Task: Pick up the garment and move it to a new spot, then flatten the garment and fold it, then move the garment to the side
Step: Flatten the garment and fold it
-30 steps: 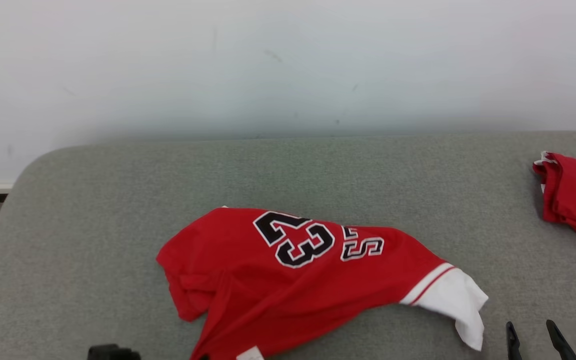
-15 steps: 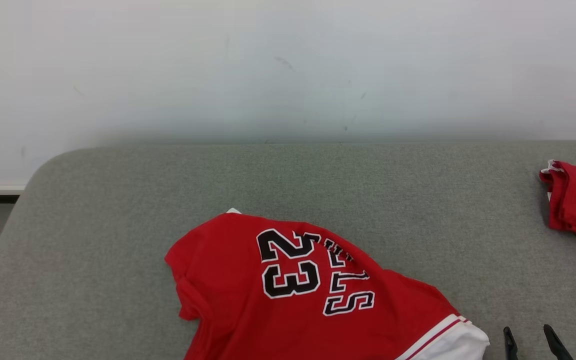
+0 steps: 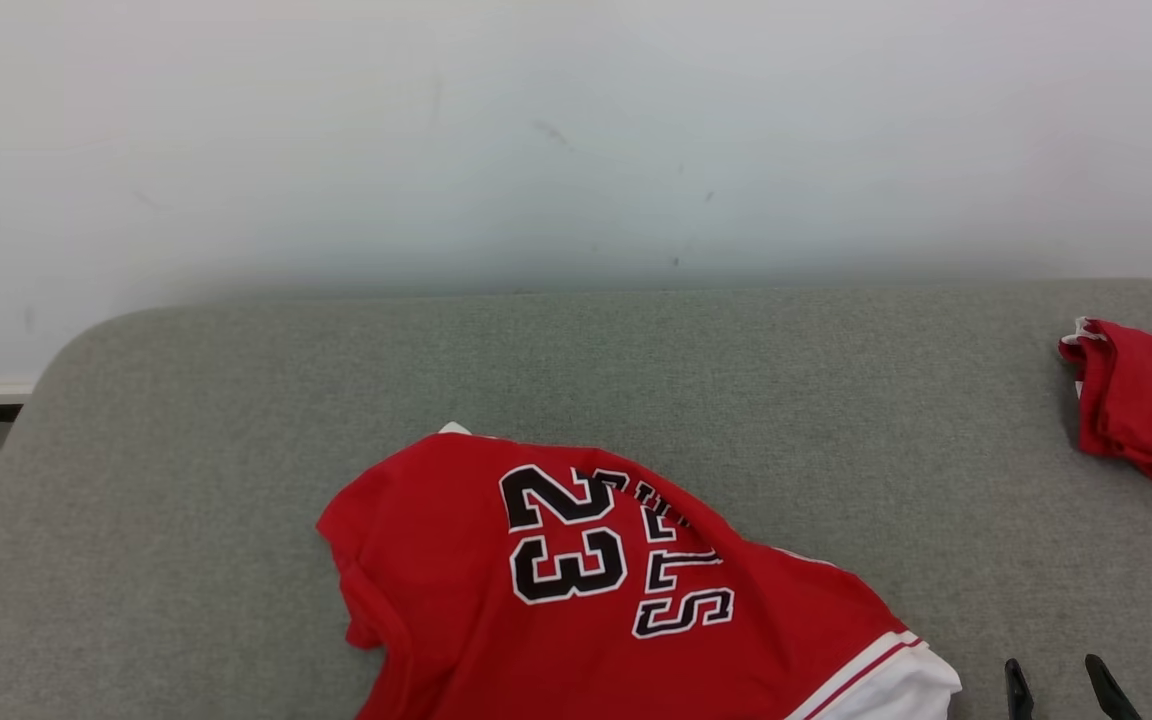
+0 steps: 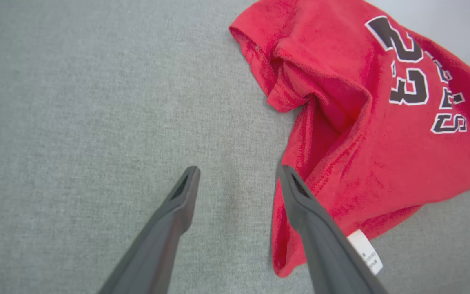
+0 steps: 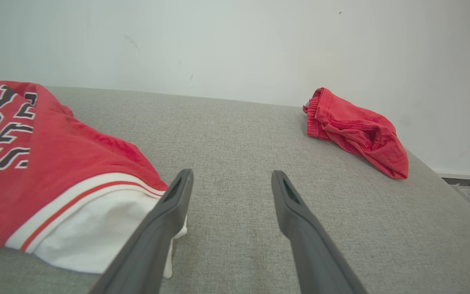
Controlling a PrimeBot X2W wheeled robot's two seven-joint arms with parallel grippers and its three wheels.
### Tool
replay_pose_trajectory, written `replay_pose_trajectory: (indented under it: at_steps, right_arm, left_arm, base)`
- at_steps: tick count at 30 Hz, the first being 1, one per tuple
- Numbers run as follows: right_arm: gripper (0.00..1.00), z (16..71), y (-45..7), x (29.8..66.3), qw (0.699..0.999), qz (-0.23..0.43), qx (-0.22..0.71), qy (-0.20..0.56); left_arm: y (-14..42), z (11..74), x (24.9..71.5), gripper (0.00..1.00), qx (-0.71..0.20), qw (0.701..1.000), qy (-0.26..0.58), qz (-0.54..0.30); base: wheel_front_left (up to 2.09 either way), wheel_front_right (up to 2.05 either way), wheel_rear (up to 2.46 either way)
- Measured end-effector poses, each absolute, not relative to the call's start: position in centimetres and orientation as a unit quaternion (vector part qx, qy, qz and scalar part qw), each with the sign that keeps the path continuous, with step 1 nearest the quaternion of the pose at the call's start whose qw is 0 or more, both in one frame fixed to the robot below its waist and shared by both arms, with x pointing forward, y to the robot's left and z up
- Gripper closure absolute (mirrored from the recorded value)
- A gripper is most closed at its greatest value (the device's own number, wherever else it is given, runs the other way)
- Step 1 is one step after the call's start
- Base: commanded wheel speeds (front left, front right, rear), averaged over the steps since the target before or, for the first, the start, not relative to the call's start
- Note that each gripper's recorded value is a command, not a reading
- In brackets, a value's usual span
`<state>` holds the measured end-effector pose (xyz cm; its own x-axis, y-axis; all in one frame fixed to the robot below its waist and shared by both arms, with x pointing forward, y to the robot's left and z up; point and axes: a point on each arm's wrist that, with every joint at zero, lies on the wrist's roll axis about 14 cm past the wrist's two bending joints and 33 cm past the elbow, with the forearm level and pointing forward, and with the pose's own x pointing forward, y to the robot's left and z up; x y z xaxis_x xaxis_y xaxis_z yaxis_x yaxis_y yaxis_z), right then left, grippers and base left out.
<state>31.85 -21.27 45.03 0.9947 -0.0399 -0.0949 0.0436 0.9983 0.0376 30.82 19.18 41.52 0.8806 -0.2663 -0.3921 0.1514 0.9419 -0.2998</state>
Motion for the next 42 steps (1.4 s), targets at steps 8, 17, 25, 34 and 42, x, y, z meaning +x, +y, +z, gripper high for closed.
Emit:
replay_pose_trajectory:
  at_steps: [8,17,25,34,42]
  right_arm:
    - [0.0,45.1,-21.7,31.5,0.998,-0.029,0.02,0.045]
    - [0.0,45.0,-22.8,31.3,0.997,-0.052,0.026,0.049]
    - [0.0,44.4,-24.9,30.9,0.994,-0.089,0.025,0.062]
    - [0.0,43.7,-26.0,30.6,0.991,-0.11,0.022,0.079]
    - [0.0,43.4,-26.4,30.9,0.99,-0.115,0.018,0.086]
  left_arm:
    - [13.2,49.3,35.6,0.0,-0.098,0.966,0.111,-0.211]
    - [1.9,52.2,39.6,0.0,0.002,0.921,0.087,-0.379]
    - [-4.9,49.9,41.7,0.0,0.117,0.858,0.107,-0.489]
    - [-7.4,45.2,42.9,0.0,0.234,0.797,0.137,-0.54]
    - [-8.3,42.9,42.7,0.0,0.279,0.758,0.167,-0.565]
  base:
    - [0.0,0.0,0.0]
    - [0.0,0.0,0.0]
    - [0.0,0.0,0.0]
    - [0.0,0.0,0.0]
    - [0.0,0.0,0.0]
